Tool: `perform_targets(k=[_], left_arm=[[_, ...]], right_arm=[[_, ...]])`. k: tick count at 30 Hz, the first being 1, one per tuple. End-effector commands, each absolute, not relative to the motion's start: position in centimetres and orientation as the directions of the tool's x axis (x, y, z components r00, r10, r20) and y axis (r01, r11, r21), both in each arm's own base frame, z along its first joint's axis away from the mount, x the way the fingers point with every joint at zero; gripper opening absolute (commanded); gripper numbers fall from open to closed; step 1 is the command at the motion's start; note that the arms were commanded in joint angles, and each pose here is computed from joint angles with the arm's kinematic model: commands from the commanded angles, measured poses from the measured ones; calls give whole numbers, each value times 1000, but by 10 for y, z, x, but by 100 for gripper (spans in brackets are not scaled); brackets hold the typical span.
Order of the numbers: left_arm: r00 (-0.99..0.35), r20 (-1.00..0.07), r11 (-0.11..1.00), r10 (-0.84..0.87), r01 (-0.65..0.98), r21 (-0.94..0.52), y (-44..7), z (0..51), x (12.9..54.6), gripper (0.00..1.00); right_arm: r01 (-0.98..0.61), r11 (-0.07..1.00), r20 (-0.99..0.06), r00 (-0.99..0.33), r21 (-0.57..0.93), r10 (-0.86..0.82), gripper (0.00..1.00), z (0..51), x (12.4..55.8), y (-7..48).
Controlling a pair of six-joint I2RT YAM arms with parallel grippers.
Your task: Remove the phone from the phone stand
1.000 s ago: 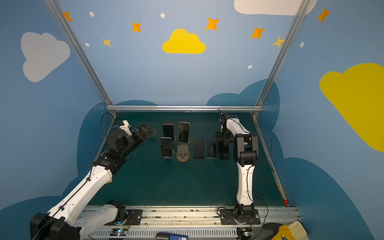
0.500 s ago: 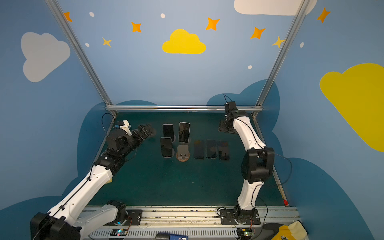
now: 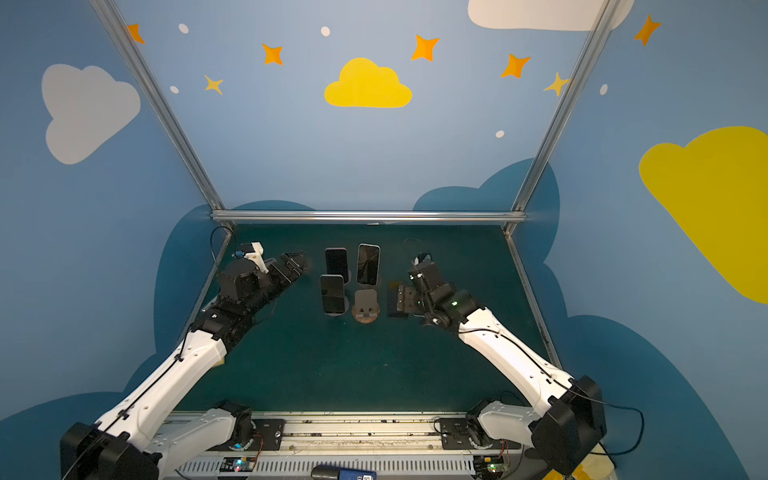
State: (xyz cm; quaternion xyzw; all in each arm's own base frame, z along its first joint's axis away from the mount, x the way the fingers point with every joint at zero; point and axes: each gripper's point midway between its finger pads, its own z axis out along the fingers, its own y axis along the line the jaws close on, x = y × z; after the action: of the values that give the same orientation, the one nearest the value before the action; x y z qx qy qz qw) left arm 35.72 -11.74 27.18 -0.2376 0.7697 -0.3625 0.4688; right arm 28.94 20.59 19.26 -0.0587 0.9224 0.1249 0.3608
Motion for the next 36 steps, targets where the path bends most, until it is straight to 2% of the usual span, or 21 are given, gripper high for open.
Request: perform_targets(k=[1,14,36], left_arm=[[-411,-582,640,-702,-5,-768,-114,289,357,100],[-398,-586,647,-706,-26,-762,-110,289,355,100],[-372,-582,643,-723,-57,-763,-100,288,355,100]], right_arm=[[-162,951,-748,-657,263,95,86,213,301,236],[-142,966,-671,-740,216,41,87,177,304,298],[-88,993,-614,-789,73,-25,90,119,330,325]])
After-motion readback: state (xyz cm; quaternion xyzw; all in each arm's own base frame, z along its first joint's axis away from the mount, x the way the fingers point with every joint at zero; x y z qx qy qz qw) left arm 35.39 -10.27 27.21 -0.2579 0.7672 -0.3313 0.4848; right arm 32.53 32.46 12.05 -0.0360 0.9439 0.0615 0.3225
